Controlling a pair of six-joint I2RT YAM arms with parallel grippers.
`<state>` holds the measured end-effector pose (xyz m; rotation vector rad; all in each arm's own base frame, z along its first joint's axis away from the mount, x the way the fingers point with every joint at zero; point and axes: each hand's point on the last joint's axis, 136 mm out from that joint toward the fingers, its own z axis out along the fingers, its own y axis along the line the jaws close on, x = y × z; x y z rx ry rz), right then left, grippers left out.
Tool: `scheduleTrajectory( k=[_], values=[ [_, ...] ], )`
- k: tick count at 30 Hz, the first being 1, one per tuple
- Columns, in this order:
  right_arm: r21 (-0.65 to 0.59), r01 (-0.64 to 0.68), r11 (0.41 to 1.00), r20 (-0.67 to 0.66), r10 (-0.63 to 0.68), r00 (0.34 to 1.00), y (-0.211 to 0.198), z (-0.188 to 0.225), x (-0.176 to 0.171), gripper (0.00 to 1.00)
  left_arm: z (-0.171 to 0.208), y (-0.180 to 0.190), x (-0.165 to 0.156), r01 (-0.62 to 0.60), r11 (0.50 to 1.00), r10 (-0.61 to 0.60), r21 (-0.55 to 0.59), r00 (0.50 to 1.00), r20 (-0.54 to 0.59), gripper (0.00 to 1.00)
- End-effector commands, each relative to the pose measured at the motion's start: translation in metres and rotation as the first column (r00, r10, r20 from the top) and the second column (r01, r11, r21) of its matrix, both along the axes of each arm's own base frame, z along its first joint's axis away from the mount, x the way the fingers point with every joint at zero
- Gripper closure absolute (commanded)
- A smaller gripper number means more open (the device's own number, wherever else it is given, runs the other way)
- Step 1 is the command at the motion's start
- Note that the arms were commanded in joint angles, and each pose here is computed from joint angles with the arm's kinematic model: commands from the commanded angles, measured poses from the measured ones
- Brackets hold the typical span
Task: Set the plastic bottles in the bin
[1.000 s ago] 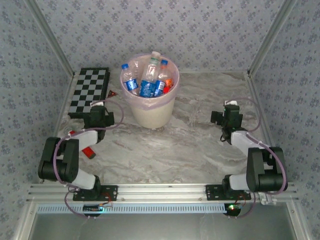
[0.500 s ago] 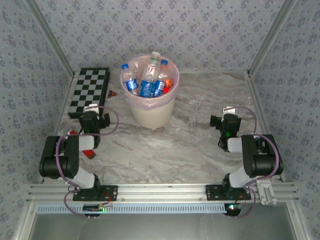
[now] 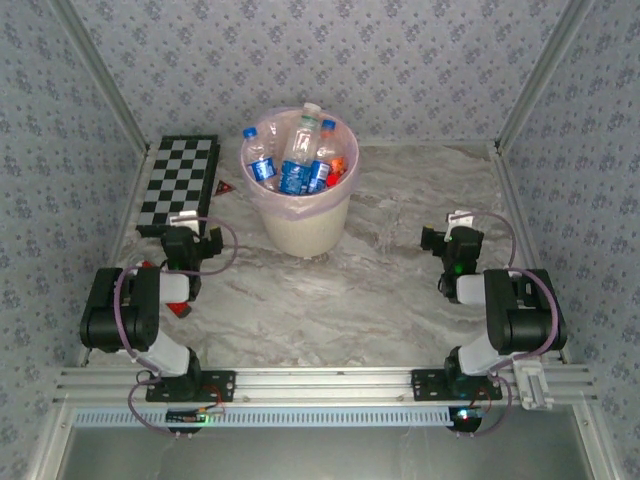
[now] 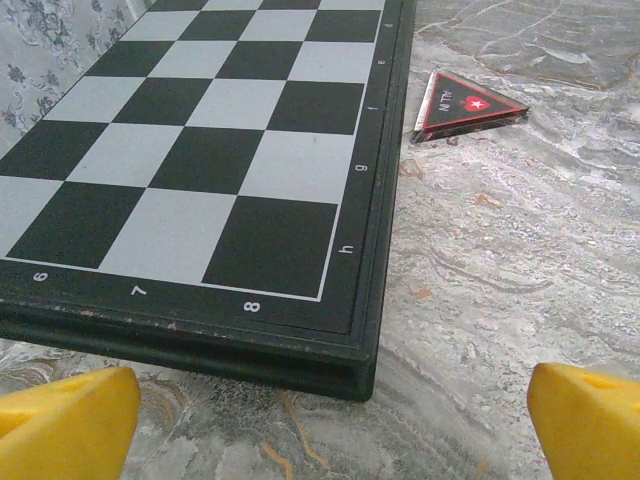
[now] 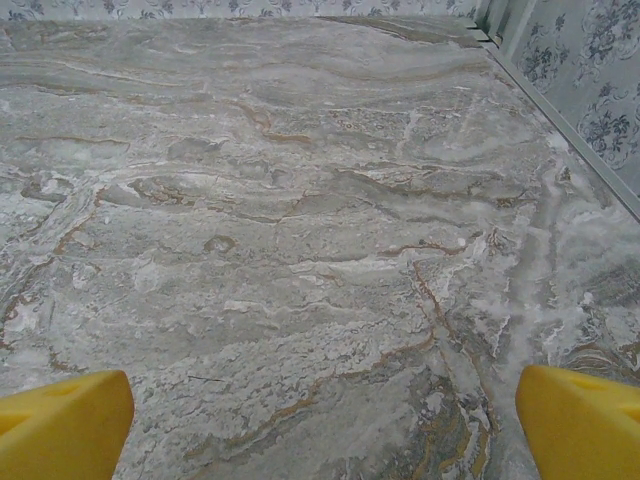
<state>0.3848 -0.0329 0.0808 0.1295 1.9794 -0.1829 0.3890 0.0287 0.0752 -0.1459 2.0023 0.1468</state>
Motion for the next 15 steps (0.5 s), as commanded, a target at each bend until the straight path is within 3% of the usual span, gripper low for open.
scheduleTrajectory(
  k=[1, 15],
  values=[
    [-0.007, -0.005, 1.0, 0.023, 0.005, 1.0, -0.0003, 0.0051, 0.0024, 0.0, 0.0146, -0.0011, 0.0062, 0.004, 1.0, -0.003, -0.018, 0.998, 0.058, 0.01],
    [-0.008, -0.006, 1.0, 0.02, 0.006, 1.0, -0.0001, 0.0056, 0.0042, 0.0, 0.0144, -0.001, 0.0058, 0.004, 1.0, -0.004, -0.017, 0.998, 0.057, 0.01]
  ],
)
